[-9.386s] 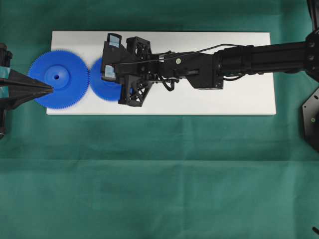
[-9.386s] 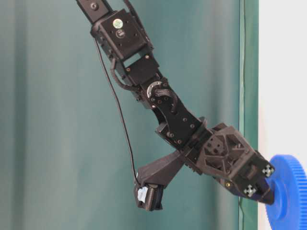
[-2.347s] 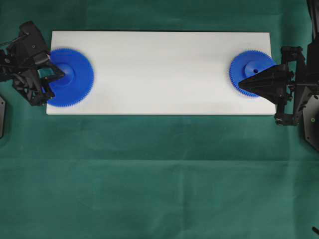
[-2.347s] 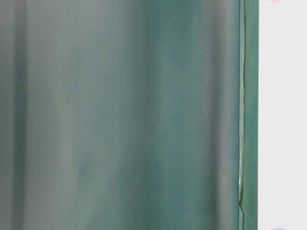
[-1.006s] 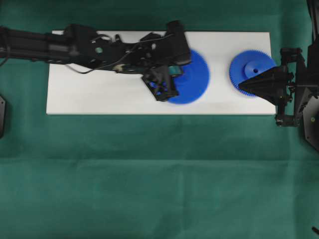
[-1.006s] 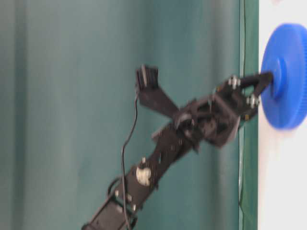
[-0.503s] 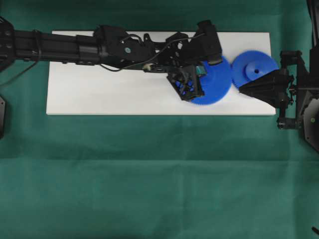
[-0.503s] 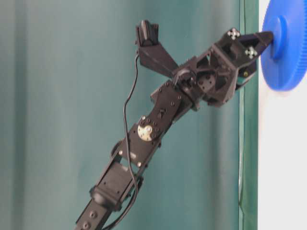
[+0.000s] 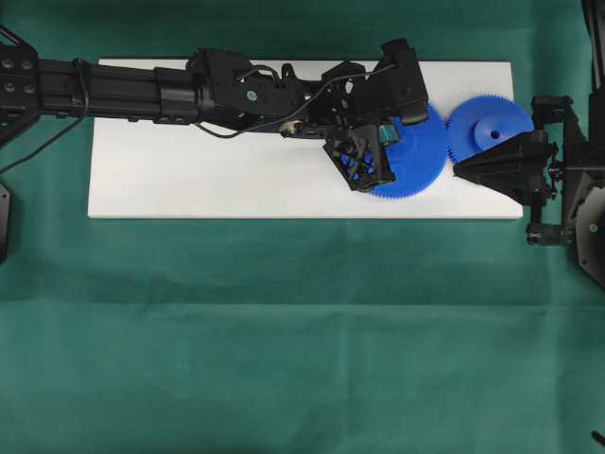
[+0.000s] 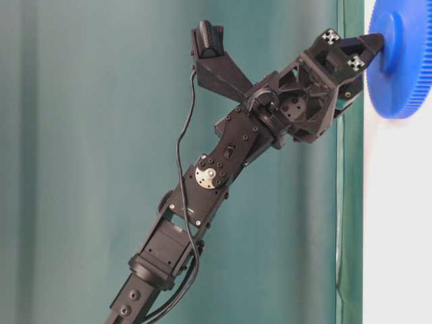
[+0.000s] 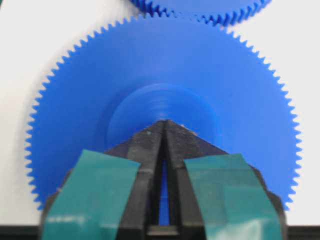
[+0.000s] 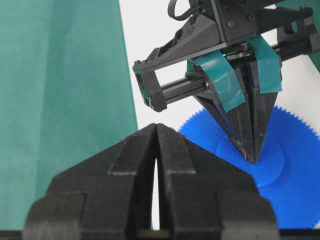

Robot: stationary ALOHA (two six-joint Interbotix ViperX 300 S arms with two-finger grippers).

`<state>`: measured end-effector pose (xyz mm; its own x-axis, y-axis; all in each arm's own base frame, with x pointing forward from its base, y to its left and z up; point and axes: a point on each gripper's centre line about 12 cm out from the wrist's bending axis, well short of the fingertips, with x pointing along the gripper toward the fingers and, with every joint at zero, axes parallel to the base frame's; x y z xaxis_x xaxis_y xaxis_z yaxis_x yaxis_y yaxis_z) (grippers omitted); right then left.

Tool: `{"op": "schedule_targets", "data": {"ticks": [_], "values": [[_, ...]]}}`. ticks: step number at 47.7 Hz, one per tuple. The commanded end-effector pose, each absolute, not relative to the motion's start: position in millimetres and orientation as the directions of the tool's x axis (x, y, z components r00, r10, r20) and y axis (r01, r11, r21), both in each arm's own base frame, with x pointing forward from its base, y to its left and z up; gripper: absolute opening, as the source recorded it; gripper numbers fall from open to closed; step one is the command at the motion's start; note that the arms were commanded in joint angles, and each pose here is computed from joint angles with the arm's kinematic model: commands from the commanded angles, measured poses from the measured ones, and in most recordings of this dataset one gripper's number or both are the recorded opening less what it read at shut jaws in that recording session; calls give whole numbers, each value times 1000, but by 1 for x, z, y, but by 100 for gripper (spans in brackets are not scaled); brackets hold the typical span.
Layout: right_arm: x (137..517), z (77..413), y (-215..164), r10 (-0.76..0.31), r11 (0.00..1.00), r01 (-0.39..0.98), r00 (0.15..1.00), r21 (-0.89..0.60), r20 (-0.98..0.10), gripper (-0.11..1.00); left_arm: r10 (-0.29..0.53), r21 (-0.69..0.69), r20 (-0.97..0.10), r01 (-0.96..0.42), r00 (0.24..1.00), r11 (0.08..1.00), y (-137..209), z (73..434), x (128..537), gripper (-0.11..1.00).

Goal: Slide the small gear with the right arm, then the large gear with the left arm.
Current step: 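Hold the large gear meshed against the small gear, then slide the large gear back left to its starting spot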

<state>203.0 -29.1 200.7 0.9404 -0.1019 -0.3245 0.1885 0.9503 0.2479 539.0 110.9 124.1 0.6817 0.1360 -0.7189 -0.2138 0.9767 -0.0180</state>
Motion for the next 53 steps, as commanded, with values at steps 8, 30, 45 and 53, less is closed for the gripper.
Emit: {"op": "schedule_targets", "data": {"ticks": [8,30,45,53], "values": [[205,206,-29,-96,952,176,948,249,-304,51,138,-17,-695,-208,706,978,109,142,540,0],[205,206,-28,-95,950,177,949,258,-301,51,136,-18,-773,-236,620,972,111,121,492,0],[206,209,-27,-87,950,165,956,264,-282,51,118,-43,-886,-332,448,942,101,86,371,0],[207,210,-27,-86,950,163,957,267,-277,51,146,-79,-883,-447,447,891,105,99,313,0]]}}
